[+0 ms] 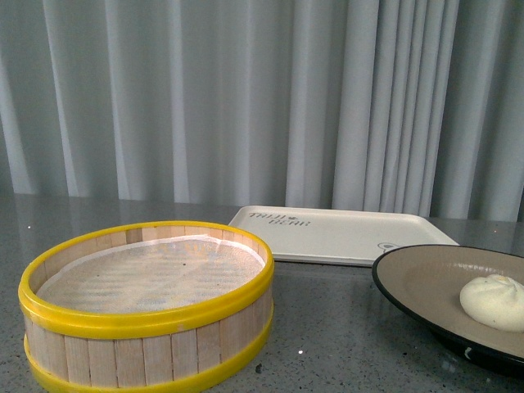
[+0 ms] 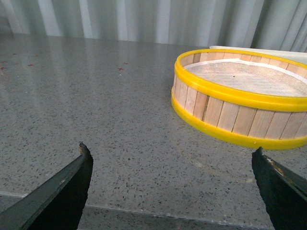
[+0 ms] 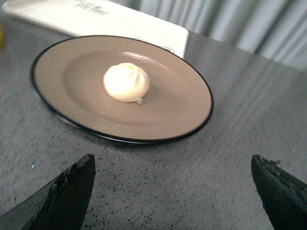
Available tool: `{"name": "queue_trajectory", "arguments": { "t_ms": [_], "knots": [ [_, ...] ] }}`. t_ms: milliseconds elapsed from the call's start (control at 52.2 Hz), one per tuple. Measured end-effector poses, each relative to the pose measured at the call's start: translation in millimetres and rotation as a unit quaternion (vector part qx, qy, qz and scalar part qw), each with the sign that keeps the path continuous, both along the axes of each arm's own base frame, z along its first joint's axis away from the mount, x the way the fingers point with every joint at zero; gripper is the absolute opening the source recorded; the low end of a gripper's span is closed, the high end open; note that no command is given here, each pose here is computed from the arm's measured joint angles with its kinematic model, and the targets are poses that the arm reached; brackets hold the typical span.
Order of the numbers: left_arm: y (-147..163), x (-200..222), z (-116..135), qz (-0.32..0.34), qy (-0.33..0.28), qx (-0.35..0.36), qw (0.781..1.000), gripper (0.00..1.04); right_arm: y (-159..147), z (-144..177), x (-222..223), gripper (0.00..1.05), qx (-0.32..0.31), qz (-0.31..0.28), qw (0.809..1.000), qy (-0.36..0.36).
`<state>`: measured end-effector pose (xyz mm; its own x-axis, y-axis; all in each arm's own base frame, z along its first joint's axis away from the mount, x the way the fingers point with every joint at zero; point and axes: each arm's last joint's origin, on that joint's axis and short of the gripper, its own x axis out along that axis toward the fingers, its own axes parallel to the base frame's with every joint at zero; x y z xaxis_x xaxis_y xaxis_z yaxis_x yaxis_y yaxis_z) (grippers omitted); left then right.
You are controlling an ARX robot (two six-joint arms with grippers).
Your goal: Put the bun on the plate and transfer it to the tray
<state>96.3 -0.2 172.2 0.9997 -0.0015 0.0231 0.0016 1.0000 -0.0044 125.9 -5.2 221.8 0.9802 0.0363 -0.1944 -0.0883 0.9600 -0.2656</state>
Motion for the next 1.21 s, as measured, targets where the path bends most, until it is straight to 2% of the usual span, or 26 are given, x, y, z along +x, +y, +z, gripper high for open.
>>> {"name": "queue_trajectory", "arguments": {
  "t_ms": [57,115,153,230,307,383,421,556,670,785,1207],
  "knots": [
    [0.0,0.0,0.0,0.0,0.0,0.0,1.0,0.98,-2.2,12.6,4.7,0.96,-0.105,0.065,0.992,0.03],
    [0.0,0.0,0.0,0.0,0.0,0.0,1.0,0.98,-4.2,18.4,9.9,0.96,-0.176,0.09,0.979,0.048],
    [0.0,0.0,0.0,0.0,0.0,0.0,1.0,0.98,-5.7,22.2,16.2,0.96,-0.24,0.108,0.963,0.054],
    [0.0,0.0,0.0,0.0,0.0,0.0,1.0,0.98,-6.5,24.9,24.0,0.96,-0.29,0.129,0.946,0.065],
    [0.0,0.0,0.0,0.0,0.0,0.0,1.0,0.98,-4.1,25.8,30.7,0.96,-0.333,0.174,0.924,0.073],
    [0.0,0.0,0.0,0.0,0.0,0.0,1.0,0.98,-0.5,26.3,39.1,0.96,-0.366,0.201,0.907,0.059],
    [0.0,0.0,0.0,0.0,0.0,0.0,1.0,0.98,2.5,29.0,47.9,0.96,-0.394,0.217,0.892,0.048],
    [0.0,0.0,0.0,0.0,0.0,0.0,1.0,0.98,9.3,26.5,62.8,0.96,-0.425,0.25,0.868,0.051],
    [0.0,0.0,0.0,0.0,0.0,0.0,1.0,0.98,16.1,20.2,69.6,0.96,-0.432,0.318,0.842,0.058],
    [0.0,0.0,0.0,0.0,0.0,0.0,1.0,0.98,18.4,13.2,76.5,0.96,-0.454,0.339,0.822,0.065],
    [0.0,0.0,0.0,0.0,0.0,0.0,1.0,0.98,24.2,9.4,107.5,0.96,-0.463,0.353,0.81,0.071]
  ]
}}
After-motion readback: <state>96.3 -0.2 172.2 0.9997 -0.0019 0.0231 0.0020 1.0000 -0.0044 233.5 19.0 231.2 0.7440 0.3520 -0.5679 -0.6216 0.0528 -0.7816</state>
